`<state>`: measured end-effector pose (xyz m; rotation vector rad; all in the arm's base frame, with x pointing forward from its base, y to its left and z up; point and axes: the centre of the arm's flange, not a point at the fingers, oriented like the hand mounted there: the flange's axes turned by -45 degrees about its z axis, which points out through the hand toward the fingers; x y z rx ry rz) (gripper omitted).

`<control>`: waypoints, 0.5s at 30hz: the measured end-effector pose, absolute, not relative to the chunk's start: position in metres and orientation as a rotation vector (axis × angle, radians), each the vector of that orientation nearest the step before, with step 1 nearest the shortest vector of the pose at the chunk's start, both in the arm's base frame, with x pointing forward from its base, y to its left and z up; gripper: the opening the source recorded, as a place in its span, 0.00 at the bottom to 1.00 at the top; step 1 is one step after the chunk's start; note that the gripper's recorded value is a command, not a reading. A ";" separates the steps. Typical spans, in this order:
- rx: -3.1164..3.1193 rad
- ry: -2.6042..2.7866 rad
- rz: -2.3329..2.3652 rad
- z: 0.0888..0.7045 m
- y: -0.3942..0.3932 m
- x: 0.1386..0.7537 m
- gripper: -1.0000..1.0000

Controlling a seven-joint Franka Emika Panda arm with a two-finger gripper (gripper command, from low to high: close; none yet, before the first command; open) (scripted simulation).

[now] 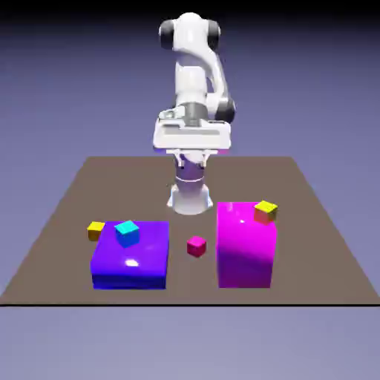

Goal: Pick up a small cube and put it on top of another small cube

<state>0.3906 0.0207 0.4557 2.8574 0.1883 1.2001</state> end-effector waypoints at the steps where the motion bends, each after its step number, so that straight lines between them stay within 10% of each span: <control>1: 2.831 0.254 1.142 0.450 0.017 0.397 0.50; 15: 2.755 1.250 0.034 0.229 0.011 0.368 0.50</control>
